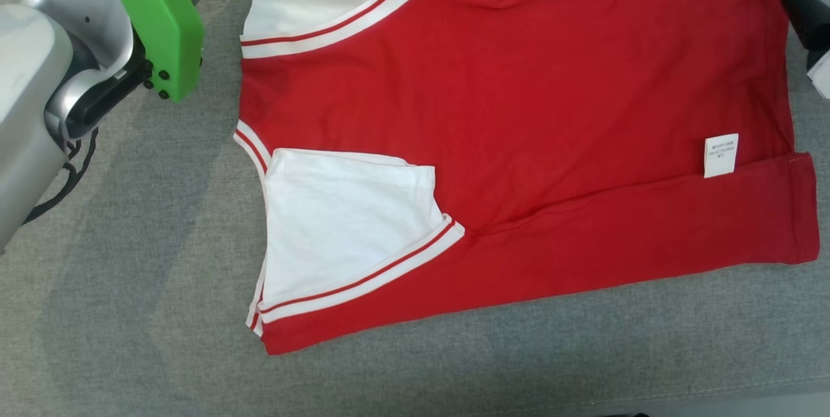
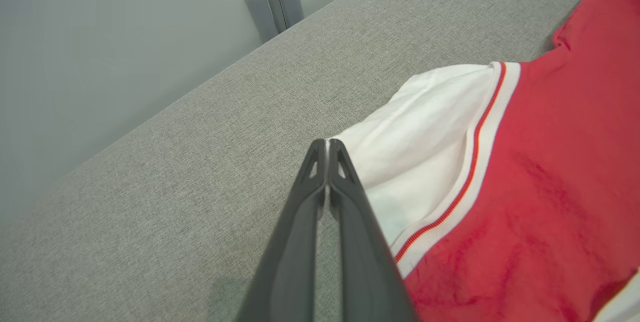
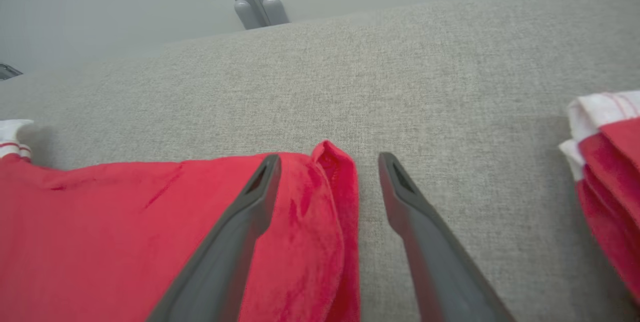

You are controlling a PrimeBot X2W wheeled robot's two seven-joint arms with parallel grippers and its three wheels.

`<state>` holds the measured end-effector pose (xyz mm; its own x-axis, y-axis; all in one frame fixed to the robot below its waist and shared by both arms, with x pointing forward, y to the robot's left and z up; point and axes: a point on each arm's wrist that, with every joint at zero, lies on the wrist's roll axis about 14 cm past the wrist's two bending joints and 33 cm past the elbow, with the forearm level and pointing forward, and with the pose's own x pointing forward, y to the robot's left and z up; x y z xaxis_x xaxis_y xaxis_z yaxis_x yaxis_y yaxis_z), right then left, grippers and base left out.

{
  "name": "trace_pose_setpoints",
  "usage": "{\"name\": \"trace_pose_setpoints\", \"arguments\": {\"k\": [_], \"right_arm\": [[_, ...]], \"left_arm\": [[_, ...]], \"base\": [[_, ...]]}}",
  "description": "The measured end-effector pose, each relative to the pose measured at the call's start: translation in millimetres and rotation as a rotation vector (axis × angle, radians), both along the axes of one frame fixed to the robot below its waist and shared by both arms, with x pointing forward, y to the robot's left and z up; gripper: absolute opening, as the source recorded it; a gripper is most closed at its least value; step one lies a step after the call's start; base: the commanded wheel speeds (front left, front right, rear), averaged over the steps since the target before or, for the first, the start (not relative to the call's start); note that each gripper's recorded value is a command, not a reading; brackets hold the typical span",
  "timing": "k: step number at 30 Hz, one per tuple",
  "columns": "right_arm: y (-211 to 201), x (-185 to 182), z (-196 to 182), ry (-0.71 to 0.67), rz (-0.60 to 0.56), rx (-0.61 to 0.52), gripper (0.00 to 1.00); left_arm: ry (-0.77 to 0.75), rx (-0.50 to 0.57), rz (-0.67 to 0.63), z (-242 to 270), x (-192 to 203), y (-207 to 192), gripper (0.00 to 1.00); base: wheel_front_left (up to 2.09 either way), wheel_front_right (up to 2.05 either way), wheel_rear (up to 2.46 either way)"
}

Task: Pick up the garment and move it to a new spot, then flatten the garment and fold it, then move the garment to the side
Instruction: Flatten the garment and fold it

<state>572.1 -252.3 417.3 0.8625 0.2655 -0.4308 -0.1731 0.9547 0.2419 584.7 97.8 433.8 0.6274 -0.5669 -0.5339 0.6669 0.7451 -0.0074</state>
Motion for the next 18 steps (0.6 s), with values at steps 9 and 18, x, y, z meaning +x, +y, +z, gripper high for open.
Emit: {"name": "trace_pose_setpoints", "arguments": {"k": [9,18], "right_arm": [[8.7,15.4,-15.2,0.067,0.022,-0.035,0.85],[-2.6,15.2,-23.7,0.105,-0.001,-0.059,0.0]], "left_arm": [[-0.002,0.011,-0.01,-1.2,-5.5,0.4,0.0],[-0.01,0.005,-0.002,-1.6,-5.9,3.5,0.0]], "base": [[0.0,0.0,0.0],[0.0,0.0,0.0]]}}
